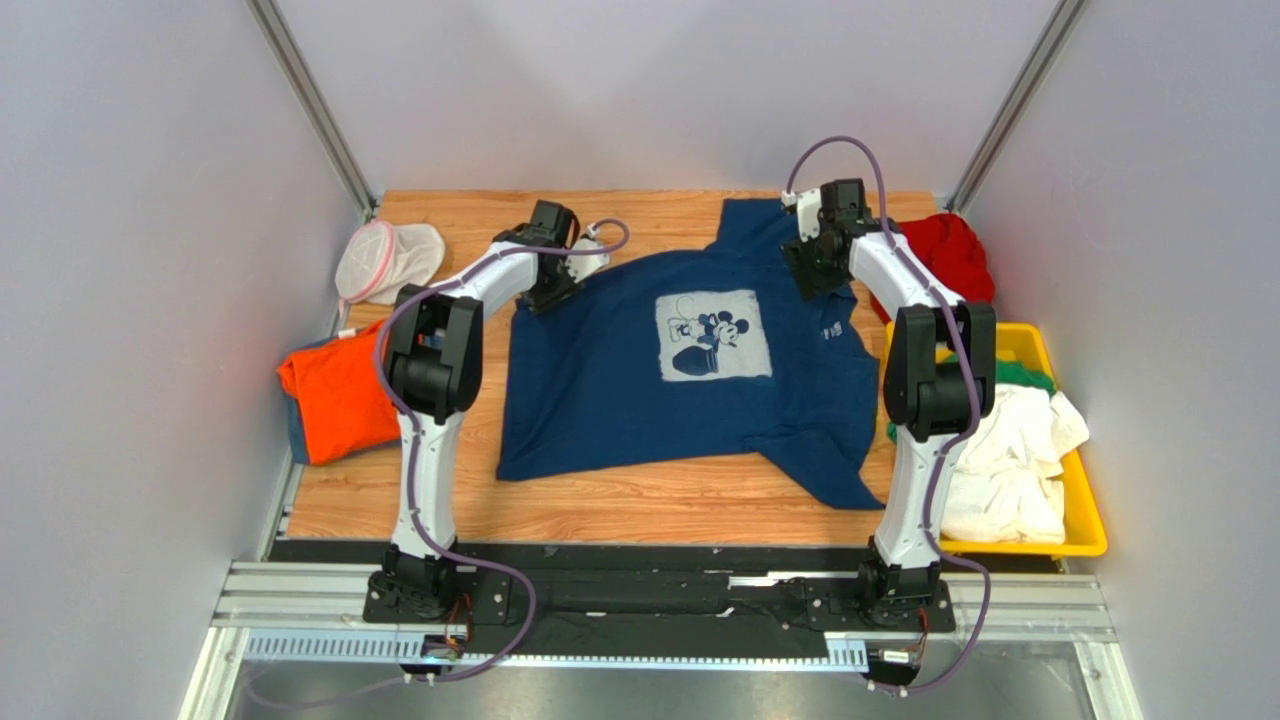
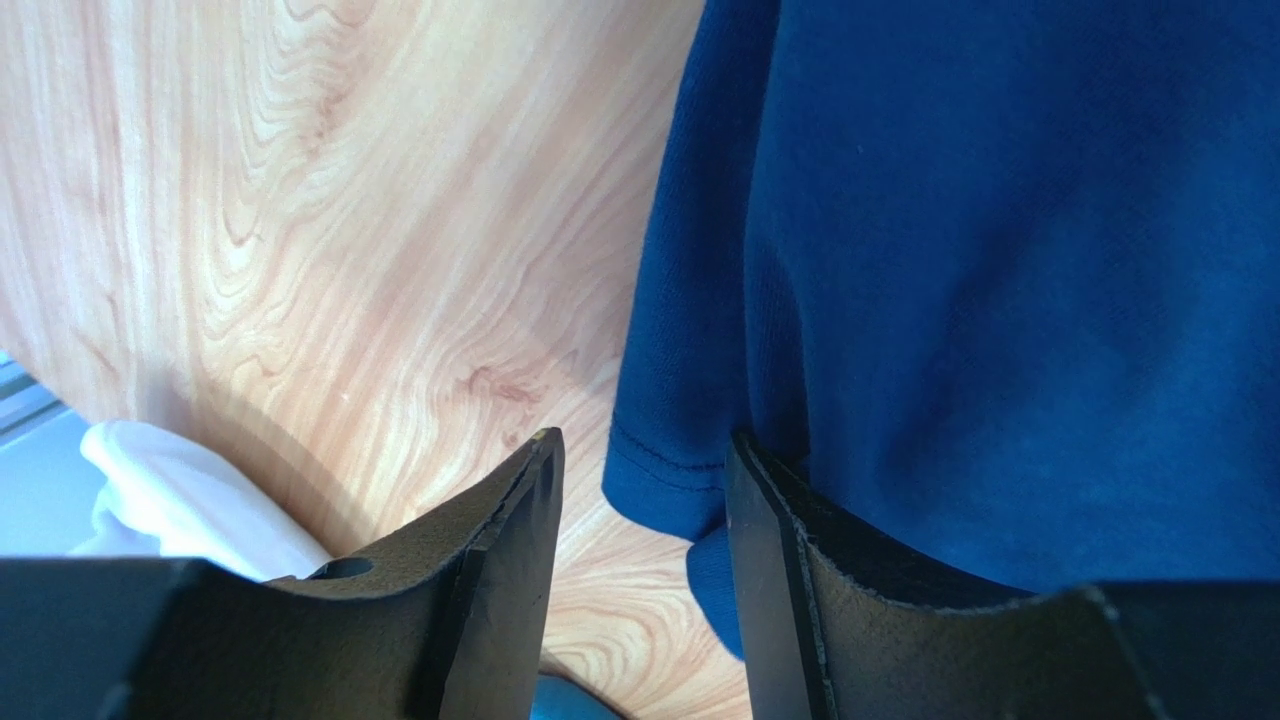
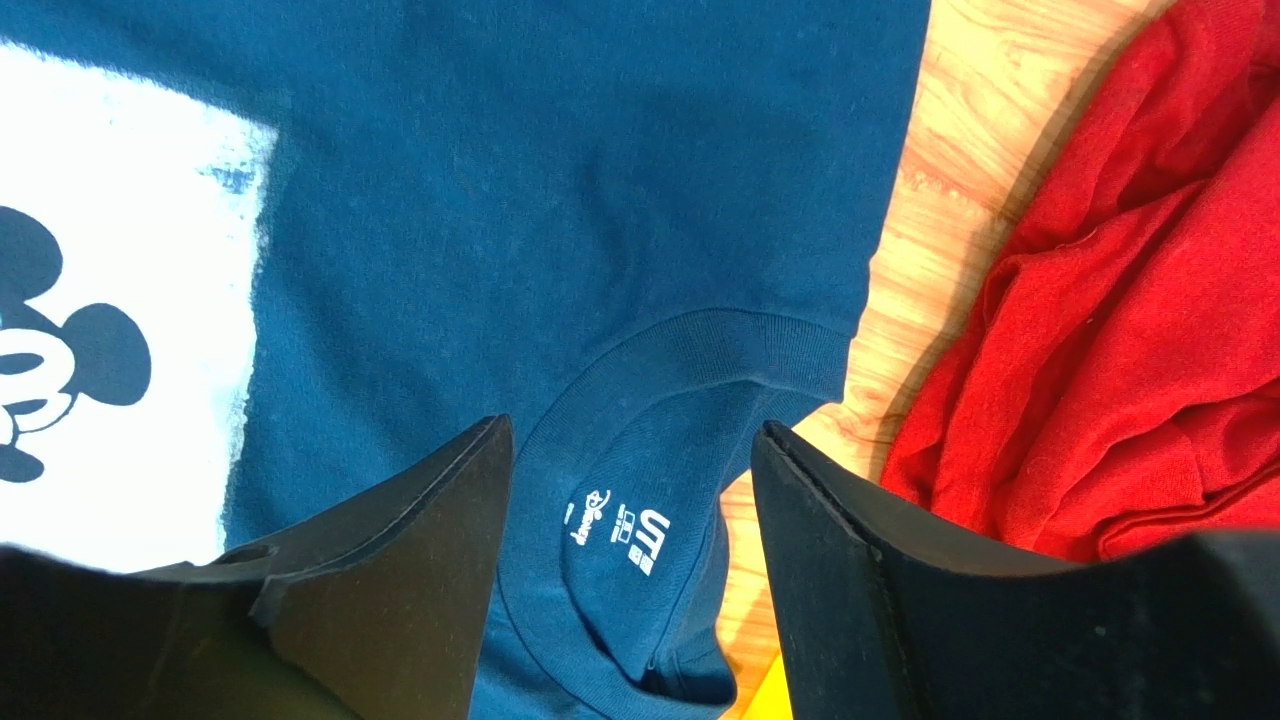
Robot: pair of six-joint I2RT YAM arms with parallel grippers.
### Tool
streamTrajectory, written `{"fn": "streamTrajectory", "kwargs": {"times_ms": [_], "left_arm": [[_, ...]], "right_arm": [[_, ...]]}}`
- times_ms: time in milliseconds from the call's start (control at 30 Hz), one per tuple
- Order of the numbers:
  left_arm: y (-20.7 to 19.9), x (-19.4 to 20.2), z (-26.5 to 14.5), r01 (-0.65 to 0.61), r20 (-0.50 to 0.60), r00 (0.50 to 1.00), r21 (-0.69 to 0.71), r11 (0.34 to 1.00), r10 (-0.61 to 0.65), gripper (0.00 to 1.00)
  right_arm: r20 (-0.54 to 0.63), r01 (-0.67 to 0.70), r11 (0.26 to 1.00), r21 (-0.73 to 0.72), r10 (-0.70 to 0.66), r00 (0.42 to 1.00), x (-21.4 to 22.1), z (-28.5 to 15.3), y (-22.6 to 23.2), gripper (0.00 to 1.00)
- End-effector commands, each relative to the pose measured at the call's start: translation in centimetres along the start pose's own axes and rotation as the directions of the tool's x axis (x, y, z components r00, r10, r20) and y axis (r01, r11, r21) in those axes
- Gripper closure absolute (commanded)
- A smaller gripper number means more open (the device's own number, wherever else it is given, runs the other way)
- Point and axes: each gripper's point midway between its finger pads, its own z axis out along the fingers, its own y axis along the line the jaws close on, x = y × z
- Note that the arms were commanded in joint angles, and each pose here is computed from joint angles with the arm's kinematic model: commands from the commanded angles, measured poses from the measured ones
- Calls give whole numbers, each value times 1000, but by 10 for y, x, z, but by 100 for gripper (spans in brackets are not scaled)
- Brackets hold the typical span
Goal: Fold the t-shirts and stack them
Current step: Flatten the tshirt out
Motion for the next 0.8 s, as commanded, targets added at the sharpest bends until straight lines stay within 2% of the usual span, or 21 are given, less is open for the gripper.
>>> {"fn": "streamTrajectory", "kwargs": {"times_ms": [0, 333, 767], "left_arm": [[0, 9, 20, -24, -57, 998, -10, 1000, 24, 48], [36, -3, 32, -22, -77, 997, -131, 991, 12, 49], [72, 15, 45, -32, -131, 991, -232, 972, 1, 50]], "right_arm": [[72, 15, 999, 44, -19, 997, -19, -21, -11, 36], [64, 24, 998, 57, -28, 998, -14, -22, -12, 37], [69, 27, 996, 88, -34, 997, -9, -34, -17, 37]]}}
